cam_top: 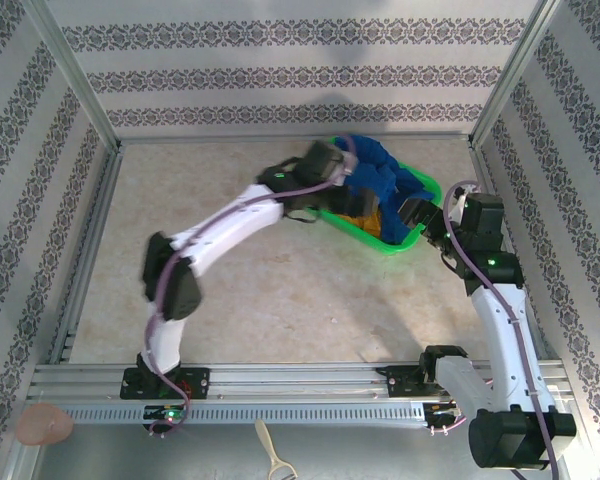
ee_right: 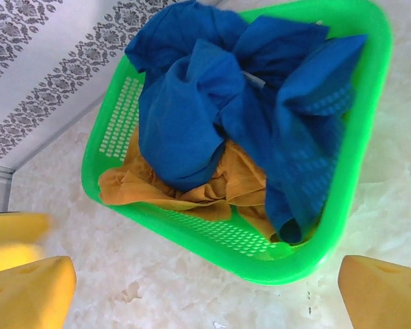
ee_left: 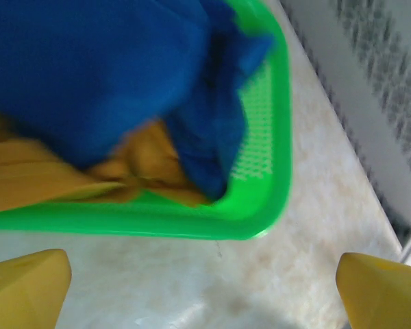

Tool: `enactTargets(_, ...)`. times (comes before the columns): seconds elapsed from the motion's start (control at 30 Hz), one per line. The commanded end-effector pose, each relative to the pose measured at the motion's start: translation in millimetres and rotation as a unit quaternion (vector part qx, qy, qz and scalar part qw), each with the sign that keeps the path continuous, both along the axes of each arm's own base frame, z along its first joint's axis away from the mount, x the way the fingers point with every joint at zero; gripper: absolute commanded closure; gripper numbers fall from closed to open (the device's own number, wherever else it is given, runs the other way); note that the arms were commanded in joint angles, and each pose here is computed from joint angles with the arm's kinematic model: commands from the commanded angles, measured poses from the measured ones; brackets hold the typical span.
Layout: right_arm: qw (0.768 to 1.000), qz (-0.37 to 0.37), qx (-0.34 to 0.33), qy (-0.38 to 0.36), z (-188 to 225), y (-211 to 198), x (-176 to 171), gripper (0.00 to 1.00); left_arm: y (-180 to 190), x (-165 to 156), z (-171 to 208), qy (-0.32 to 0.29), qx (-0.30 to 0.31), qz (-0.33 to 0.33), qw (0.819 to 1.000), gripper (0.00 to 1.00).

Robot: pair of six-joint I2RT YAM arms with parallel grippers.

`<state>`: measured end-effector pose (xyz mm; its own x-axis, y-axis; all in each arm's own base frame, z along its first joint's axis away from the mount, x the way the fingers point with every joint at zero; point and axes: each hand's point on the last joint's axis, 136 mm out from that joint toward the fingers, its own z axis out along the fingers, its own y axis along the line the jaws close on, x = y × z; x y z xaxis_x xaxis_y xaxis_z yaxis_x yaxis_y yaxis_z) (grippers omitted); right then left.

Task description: Fold the inside-out t-shirt

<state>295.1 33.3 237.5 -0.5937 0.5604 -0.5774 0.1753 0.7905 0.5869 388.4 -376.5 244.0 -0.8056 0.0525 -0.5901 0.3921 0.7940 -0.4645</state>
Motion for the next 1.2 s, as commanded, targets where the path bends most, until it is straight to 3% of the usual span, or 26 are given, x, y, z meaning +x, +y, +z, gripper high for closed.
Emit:
enactTargets(0.0, 1.0, -0.012, 0.009, 0.021, -17.2, -2.0, -5.0, 0.03, 76.5, 34.7, -0.6, -0.028, -0.039, 0.138, 0.989, 0.01)
enactTargets(0.07, 1.0, -0.008, 0.017, 0.019, -18.6, 1.1, -5.4, 0.04, 107.4, 38.2, -25.8, 0.004, -0.068, 0.178, 0.982, 0.01)
enactTargets(0.17, 1.0, 0.003, 0.019, 0.019, -19.6, 6.2, -6.6, 0.05, 122.2, 42.2, -51.2, 0.028, -0.083, 0.193, 0.977, 0.01)
enactTargets(0.6, 1.0, 0.003, 0.005, 0.015, -22.5, 5.1, -17.6, 0.05, 73.9, 66.0, -90.8, 0.061, -0.105, 0.161, 0.979, 0.01)
enactTargets(0.8, 1.0, -0.002, 0.003, 0.019, -23.0, 3.1, -22.0, 0.05, 36.2, 90.8, -96.1, 0.063, -0.144, 0.144, 0.977, 0.01)
enactTargets(1.17, 1.0, -0.013, -0.001, 0.023, -13.7, -0.8, -36.5, 0.05, -77.0, 141.4, -91.0, 0.046, -0.199, 0.079, 0.976, 0.01)
